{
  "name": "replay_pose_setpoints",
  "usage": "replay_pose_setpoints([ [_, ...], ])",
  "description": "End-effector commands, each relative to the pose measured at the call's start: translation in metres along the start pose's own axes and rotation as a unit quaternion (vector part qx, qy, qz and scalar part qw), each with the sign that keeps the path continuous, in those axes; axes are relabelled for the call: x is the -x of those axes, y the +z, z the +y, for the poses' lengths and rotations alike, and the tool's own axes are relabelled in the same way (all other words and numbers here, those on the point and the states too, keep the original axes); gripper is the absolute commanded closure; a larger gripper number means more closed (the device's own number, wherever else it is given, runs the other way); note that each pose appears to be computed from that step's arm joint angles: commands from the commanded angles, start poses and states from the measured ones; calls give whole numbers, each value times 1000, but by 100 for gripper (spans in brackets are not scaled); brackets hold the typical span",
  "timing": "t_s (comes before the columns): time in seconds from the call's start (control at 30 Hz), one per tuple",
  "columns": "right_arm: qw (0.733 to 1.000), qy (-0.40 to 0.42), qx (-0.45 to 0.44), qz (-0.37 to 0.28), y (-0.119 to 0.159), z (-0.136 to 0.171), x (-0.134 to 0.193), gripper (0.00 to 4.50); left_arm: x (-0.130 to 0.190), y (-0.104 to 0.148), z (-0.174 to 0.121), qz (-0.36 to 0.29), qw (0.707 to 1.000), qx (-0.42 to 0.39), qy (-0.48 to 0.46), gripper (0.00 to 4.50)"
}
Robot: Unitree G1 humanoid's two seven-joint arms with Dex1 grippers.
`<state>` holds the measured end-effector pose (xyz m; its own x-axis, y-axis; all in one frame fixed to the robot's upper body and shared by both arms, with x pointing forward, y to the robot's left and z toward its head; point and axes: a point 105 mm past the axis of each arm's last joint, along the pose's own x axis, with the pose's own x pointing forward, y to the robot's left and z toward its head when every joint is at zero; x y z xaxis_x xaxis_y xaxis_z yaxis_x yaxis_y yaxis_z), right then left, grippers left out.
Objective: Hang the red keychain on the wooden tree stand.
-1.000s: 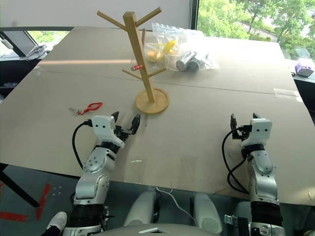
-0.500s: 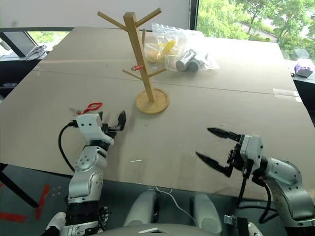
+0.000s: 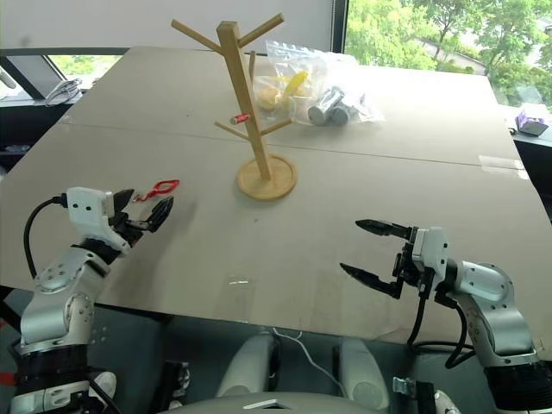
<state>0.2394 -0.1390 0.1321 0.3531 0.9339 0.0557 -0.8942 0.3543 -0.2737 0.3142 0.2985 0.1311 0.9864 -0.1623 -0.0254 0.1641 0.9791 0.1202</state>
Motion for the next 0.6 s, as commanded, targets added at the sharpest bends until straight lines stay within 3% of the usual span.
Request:
replay_pose_setpoints([
  [0.03, 999, -8, 30, -9, 9, -6, -1, 28, -8, 10, 24, 17, 998, -46, -27, 4],
  [0.27, 999, -25, 37, -4, 10, -8, 3, 28, -24, 5, 41, 44, 994, -85, -47, 4],
  [0.6, 998, -51, 40, 1, 13, -10, 9, 28, -32, -13, 36, 85, 988, -94, -86, 4],
])
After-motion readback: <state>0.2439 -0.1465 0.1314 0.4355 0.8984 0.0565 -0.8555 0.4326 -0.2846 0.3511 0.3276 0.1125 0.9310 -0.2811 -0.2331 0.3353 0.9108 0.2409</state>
